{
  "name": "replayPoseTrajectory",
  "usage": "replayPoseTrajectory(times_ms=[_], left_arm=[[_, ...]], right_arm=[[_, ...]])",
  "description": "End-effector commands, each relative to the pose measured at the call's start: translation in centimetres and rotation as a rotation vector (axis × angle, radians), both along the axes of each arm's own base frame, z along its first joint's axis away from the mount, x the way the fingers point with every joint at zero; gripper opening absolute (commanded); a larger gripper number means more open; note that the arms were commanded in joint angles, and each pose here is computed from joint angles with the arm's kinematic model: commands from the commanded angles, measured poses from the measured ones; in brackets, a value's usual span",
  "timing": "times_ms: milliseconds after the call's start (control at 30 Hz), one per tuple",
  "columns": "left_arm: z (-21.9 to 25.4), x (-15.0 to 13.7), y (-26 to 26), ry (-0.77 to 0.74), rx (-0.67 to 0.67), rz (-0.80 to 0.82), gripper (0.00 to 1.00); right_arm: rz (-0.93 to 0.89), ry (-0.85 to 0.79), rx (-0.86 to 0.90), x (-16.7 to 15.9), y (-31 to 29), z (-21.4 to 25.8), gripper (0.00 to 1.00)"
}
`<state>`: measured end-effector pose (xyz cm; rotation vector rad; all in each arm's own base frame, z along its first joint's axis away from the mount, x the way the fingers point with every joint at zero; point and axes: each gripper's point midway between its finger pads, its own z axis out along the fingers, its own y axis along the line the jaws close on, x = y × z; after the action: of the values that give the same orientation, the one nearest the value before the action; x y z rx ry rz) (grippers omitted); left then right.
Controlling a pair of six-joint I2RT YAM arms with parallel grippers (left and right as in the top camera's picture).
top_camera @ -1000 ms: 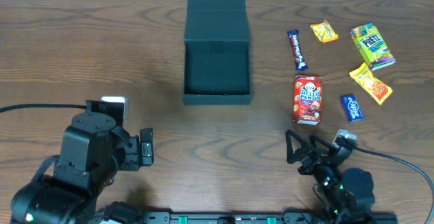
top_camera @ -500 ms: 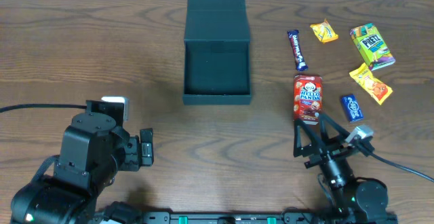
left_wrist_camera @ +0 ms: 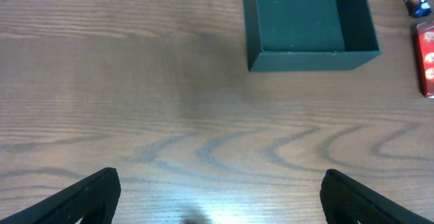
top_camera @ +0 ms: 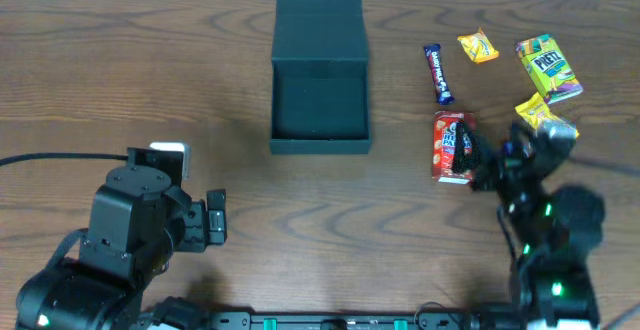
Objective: Pack container
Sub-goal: 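Reach the right gripper to the green Pretz packet and grasp it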
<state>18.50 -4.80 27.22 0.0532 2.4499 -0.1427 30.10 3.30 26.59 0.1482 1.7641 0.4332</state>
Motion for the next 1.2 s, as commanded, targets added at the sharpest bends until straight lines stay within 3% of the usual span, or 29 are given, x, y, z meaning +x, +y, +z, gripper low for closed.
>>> replayPoseTrajectory(times_ms=[0,267,533,867,1167], left_arm=[[0.4,0.0,0.1,-0.015,0.009,-0.014,0.95],[0.4,0.0,0.1,-0.014,0.009,-0.014,0.95],[0.4,0.0,0.1,-0.015,0.009,-0.014,0.95],[0.4,0.0,0.1,-0.015,0.009,-0.014,0.95],[0.4,0.0,0.1,-0.014,0.009,-0.014,0.95]], right_arm=[[0.036,0.011,-0.128,2.3,-0.4,1.3,0.99],[-0.005,0.168,-0.273,9.8,-4.5,0.6,0.99],[-0.078,0.264,-0.381,14.9,-9.9,-0.8,0.99],[-0.124,0.379,-0.479,18.5,-17.6,-4.1,0.99],[-0.060,0.551,-0.512,21.9,-22.3,-8.3,0.99]])
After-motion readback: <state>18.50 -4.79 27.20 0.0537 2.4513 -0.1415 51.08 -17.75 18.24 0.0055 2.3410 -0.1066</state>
